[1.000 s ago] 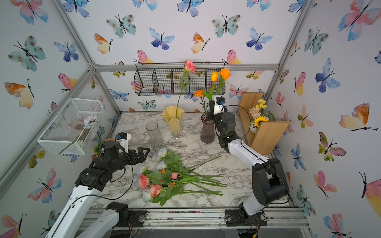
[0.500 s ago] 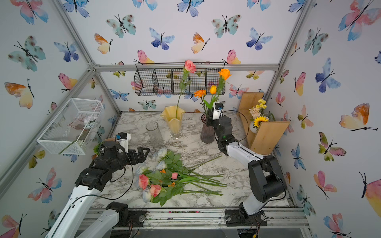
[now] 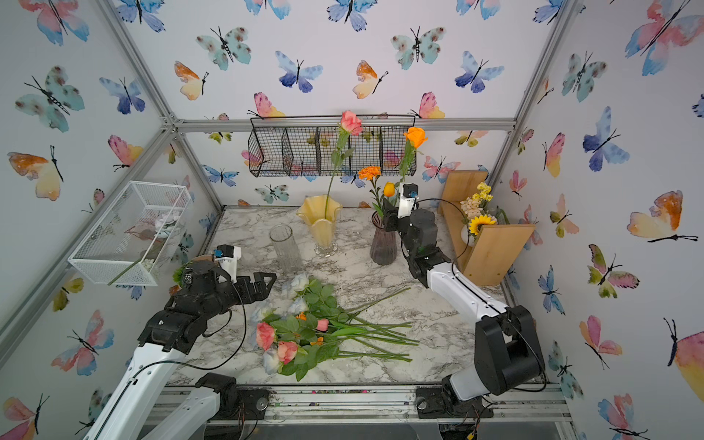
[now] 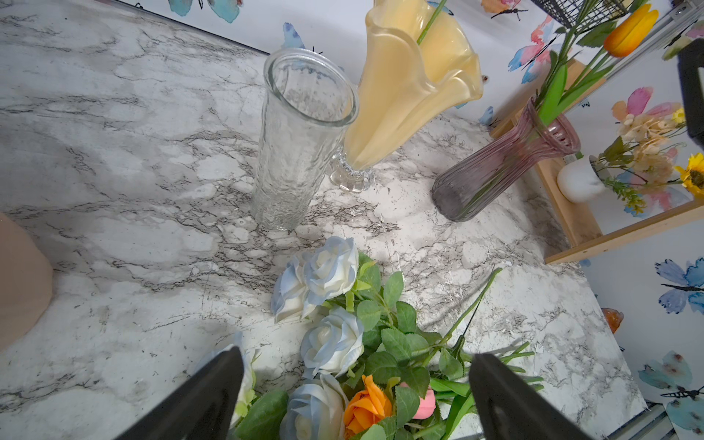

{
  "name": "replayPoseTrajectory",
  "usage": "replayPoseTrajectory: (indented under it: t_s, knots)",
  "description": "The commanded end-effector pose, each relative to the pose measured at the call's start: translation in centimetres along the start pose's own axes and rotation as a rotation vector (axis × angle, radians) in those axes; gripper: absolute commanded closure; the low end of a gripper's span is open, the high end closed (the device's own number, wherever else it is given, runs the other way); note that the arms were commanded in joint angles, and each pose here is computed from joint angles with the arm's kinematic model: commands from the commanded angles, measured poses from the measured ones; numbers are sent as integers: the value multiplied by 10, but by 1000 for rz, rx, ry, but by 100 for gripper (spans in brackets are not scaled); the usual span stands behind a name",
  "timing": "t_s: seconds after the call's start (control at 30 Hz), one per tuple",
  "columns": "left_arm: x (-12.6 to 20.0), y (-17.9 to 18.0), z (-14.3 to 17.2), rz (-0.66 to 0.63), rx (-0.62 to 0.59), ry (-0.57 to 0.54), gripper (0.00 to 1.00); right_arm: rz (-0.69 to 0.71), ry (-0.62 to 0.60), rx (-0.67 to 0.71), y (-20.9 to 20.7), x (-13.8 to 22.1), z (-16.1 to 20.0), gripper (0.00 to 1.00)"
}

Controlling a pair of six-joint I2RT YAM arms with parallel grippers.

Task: Arrange the flowers in different vases according to their colors
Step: Insert the flower into the vase, then adjust the flower at the center of the board.

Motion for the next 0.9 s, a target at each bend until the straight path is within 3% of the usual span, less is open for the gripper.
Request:
replayPoseTrajectory:
  t_s: [0.0,0.2,0.37,0.5,0.87]
  knots:
    - [3,-2,-3,11,-6,-24,1,-154,206,-70,29,22,16,41]
    - [5,-2,-4,13,-8,-27,1,-349,422,-140,73,73,42,44]
    - [4,-1,-4,9,-6,-26,1,-394,649,-93,103,109,99,47]
    - [4,0,-4,3,-4,-29,1,-432,817,24,139,139,152,49]
    - [5,2,-4,-15,0,-34,1,-621,1081,342,199,184,242,49]
Point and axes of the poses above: each gripper's point midway between its finger pads, its own x axis back along the fingers, its own y axis along the line the jaws close on, z = x × y, the point moved 1 cm from there along x, back along the fingers, and after that the axes turned 4 degrees about -x, right-handed, at the moved point
